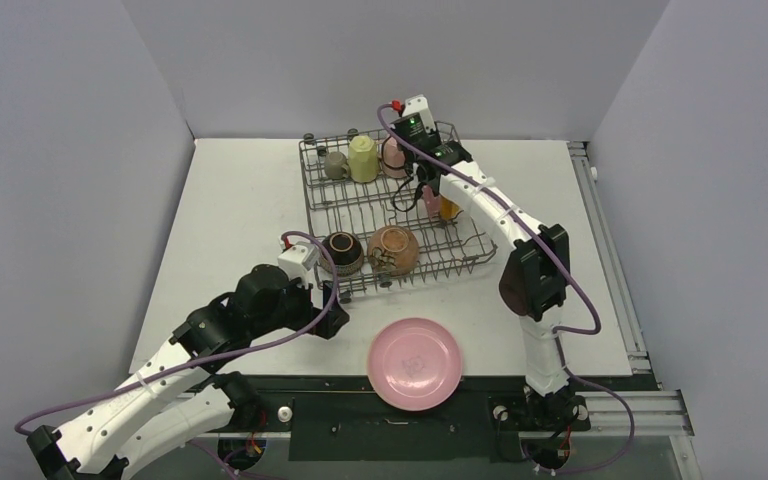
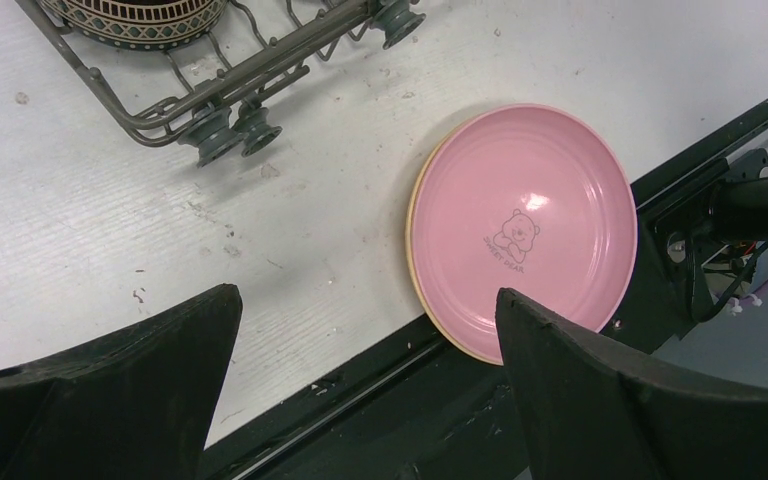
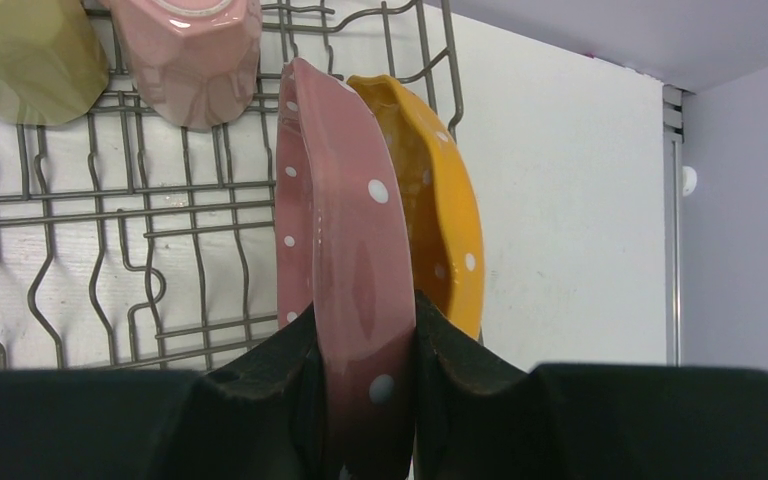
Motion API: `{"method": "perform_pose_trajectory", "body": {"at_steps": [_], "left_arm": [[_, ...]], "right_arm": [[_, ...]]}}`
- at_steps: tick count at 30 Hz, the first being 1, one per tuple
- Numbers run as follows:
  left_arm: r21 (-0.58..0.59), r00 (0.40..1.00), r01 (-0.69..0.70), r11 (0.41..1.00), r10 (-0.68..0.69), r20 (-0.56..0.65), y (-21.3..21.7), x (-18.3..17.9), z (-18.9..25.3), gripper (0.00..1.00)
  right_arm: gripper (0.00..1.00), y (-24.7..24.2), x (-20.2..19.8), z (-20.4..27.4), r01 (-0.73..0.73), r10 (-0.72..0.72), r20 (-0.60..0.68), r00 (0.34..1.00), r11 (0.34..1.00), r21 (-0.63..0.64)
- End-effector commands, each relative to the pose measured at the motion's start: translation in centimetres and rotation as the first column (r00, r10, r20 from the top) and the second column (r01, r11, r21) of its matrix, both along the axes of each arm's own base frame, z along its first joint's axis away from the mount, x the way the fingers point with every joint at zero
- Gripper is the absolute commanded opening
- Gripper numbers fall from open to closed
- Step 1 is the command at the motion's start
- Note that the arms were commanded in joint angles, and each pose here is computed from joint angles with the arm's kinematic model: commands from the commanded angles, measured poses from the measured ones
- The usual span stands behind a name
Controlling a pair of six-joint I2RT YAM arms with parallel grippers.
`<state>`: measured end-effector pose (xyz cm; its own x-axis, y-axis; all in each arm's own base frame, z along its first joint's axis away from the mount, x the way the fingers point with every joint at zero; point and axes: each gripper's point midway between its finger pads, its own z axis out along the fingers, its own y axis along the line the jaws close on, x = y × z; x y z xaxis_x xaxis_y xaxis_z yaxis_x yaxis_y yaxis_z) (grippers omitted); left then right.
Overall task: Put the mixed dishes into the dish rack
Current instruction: Insert the plate into the dish rack.
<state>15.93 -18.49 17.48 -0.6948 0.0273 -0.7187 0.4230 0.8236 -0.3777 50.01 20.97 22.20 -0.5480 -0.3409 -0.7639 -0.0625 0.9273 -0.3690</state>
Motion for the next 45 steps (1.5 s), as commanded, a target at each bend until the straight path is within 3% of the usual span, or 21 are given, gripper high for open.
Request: {"method": "perform_pose_trajectory", "body": {"at_steps": [1, 17, 18, 21, 23, 28, 32, 36, 40, 41, 42, 43, 45], "left_arm": [[-0.034, 0.999, 0.006, 0.999, -0.004, 0.04, -0.5, 0.7, 1.1, 0.96], [-0.038, 0.999, 0.002, 0.999, -0.001, 0.038, -0.3, 0.8, 1.1, 0.96], [-0.042, 0.999, 0.009, 0.999, -0.007, 0.037, -0.4, 0.7, 1.1, 0.96], [-0.046, 0.999, 0.02, 0.999, -0.019, 0.033, -0.6, 0.6, 1.1, 0.96], [-0.051, 0.999, 0.033, 0.998, -0.032, 0.032, -0.8, 0.5, 1.1, 0.96], [-0.058, 0.998, 0.058, 0.997, -0.057, 0.017, -1.3, 0.2, 1.0, 0.96], [-0.071, 0.998, 0.063, 0.995, -0.065, -0.018, -1.9, 0.1, 0.7, 0.96], [-0.082, 0.996, 0.033, 0.996, -0.04, -0.083, -2.3, 0.0, -0.3, 0.96], [-0.098, 0.99, 0.007, 0.995, -0.021, -0.141, -2.7, -0.4, -1.8, 0.97], [-0.109, 0.989, 0.014, 0.994, -0.029, -0.143, -3.1, -0.6, -1.9, 0.98], [-0.113, 0.985, 0.011, 0.994, -0.03, -0.172, -3.4, -0.9, -2.5, 0.98], [-0.124, 0.983, 0.029, 0.992, -0.05, -0.174, -4.0, -1.4, -2.6, 0.99], [-0.131, 0.979, 0.032, 0.991, -0.057, -0.197, -4.9, -2.1, -3.2, 0.92]], "right_arm": [[0.0, 1.3, 2.4, 3.4, 0.008, -0.024, 0.139, 0.99, 0.993, 0.115], [0.01, 1.3, 3.8, -1.2, 0.019, -0.029, 0.057, 0.998, 0.985, 0.171], [0.04, 1.2, 3.9, -1.4, 0.022, -0.032, 0.053, 0.998, 0.984, 0.178], [0.29, 0.6, 4.2, -2.0, 0.033, -0.039, 0.032, 0.999, 0.983, 0.183], [0.39, 0.3, 4.3, -1.7, 0.04, -0.047, 0.032, 0.998, 0.981, 0.19], [0.55, -0.2, 4.1, -0.1, 0.044, -0.056, 0.051, 0.997, 0.978, 0.206], [0.61, -0.5, 2.9, 2.8, 0.041, -0.062, 0.084, 0.995, 0.971, 0.237], [0.62, -0.1, -0.4, 5.9, -0.005, -0.027, 0.115, 0.993, 0.964, 0.266], [0.61, 0.0, -6.8, 9.5, -0.076, 0.016, 0.176, 0.984, 0.938, 0.339], [0.61, -0.1, -8.1, 7.6, -0.065, 0.016, 0.144, 0.989, 0.938, 0.34], [0.6, 0.0, -10.2, 9.3, -0.097, 0.033, 0.176, 0.984, 0.924, 0.371], [0.6, 0.4, -11.9, 7.1, -0.098, 0.052, 0.131, 0.99, 0.923, 0.372], [0.57, 0.0, -15.3, 6.0, -0.104, 0.071, 0.095, 0.993, 0.908, 0.407]]}}
